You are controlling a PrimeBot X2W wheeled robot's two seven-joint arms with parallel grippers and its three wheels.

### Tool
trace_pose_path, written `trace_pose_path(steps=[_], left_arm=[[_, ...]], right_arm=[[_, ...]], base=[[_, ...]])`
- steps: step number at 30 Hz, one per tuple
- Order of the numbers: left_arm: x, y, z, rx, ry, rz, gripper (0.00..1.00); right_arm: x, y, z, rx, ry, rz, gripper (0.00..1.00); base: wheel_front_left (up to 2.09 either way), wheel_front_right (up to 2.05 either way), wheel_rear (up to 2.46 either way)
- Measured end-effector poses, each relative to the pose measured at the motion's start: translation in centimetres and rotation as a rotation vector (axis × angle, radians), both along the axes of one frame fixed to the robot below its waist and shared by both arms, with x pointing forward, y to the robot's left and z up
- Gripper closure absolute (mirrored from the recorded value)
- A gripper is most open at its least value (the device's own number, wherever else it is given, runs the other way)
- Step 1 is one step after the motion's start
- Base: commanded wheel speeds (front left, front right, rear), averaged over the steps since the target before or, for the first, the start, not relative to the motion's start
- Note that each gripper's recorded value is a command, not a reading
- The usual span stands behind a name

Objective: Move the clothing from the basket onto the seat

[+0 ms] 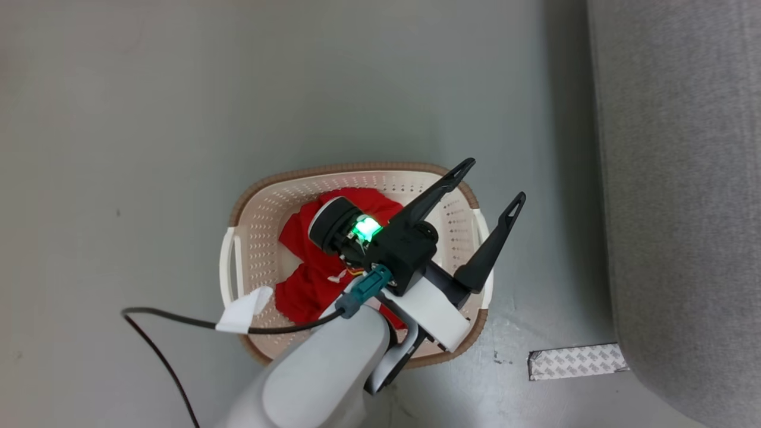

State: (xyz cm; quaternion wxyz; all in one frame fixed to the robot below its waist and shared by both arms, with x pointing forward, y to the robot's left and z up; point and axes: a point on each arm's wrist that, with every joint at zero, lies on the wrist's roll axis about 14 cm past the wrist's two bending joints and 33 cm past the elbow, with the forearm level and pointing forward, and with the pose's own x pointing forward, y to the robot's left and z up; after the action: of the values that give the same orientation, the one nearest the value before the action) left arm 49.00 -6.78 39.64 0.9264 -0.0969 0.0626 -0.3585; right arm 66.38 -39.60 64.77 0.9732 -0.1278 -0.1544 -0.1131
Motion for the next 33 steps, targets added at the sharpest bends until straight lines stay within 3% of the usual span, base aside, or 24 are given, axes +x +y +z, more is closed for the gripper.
trace_pose_path(steps=[9,15,16,17,18,24,33], left_arm=[[0.0,0.6,-1.6,0.009,0.038,0.035,0.0],[-0.1,0.7,-1.3,0.002,0.044,0.048,0.0],[-0.1,0.7,-1.1,0.001,0.042,0.048,0.0],[-0.1,0.8,-0.9,0.001,0.04,0.052,0.0],[-0.1,0.8,-0.6,-0.002,0.034,0.054,0.0],[-0.5,1.0,1.4,-0.014,0.019,0.074,0.0],[-2.3,3.0,5.1,-0.036,-0.009,0.154,0.0]], right_arm=[[-0.9,-1.1,-16.4,0.176,0.332,-0.072,1.0],[-2.8,0.4,-22.1,0.227,0.483,-0.074,1.0],[-3.2,0.6,-22.7,0.228,0.506,-0.073,0.96],[-3.6,0.8,-23.1,0.225,0.525,-0.07,0.68],[-4.0,0.9,-23.3,0.224,0.537,-0.07,0.0],[-5.7,2.2,-22.3,0.18,0.549,-0.03,0.0],[-11.4,3.4,-20.1,0.112,0.558,0.031,0.0]], base=[[0.0,0.0,0.0],[0.0,0.0,0.0],[0.0,0.0,0.0],[0.0,0.0,0.0],[0.0,0.0,0.0],[0.0,0.0,0.0],[0.0,0.0,0.0]])
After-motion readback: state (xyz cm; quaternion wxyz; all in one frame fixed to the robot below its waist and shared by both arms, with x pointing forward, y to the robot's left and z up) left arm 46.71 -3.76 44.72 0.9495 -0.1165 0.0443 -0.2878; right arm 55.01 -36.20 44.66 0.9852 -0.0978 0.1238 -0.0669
